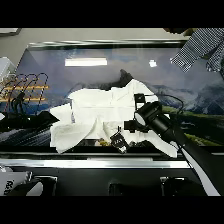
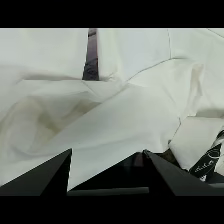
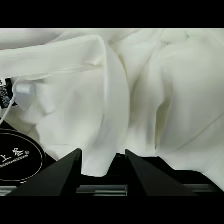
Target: Fold the clothes and pants, and hang the long-sleeved shirts on hangers.
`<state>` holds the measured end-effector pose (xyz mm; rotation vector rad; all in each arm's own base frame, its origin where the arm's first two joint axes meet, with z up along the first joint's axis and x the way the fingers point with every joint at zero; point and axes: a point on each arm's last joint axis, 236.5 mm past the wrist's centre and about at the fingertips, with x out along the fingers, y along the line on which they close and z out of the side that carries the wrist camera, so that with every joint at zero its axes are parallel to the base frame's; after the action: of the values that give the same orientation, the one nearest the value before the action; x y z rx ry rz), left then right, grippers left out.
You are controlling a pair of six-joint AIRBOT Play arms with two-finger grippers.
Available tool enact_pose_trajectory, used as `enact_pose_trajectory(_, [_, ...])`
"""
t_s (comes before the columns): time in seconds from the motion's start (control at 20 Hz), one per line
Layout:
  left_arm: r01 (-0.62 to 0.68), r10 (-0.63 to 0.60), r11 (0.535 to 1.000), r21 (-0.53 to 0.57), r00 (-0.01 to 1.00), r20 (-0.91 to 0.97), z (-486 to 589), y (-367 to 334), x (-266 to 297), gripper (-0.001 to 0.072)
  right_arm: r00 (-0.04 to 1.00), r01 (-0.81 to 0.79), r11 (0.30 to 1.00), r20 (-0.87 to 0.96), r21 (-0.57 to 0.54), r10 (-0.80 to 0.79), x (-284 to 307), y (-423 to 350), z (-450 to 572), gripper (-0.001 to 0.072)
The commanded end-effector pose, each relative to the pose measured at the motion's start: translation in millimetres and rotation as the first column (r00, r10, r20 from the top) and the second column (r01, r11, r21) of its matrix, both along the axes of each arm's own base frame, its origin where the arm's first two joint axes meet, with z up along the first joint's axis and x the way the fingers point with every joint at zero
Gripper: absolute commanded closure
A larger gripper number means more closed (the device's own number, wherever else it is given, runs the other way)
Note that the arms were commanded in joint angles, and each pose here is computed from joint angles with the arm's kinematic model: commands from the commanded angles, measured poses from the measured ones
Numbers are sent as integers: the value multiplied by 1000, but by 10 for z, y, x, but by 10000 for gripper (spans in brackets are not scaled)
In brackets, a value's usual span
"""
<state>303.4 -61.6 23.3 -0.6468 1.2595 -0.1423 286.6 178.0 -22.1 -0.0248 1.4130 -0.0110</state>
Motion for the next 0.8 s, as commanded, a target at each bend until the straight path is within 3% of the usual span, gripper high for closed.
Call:
enact_pose_trajectory(0.0, [4, -4, 999, 34, 1000, -5, -35, 63, -16, 188, 998, 62, 998, 22, -13, -62, 31, -11, -141, 374])
enact_pose_trajectory(0.3, [8, -8, 999, 44, 1000, -5, -45, 82, -20, 188, 993, 114, 993, 26, -34, -113, 77, -46, -380, 380])
enact_pose_trajectory(0.6, [12, -11, 997, 70, 1000, -11, -72, 132, -33, 188, 992, 119, 992, 46, -39, -117, 138, -51, -414, 686])
enact_pose_trajectory(0.75, [13, -12, 997, 78, 1000, -13, -81, 152, -40, 189, 991, 133, 989, 10, -61, -132, 12, -122, -351, 687])
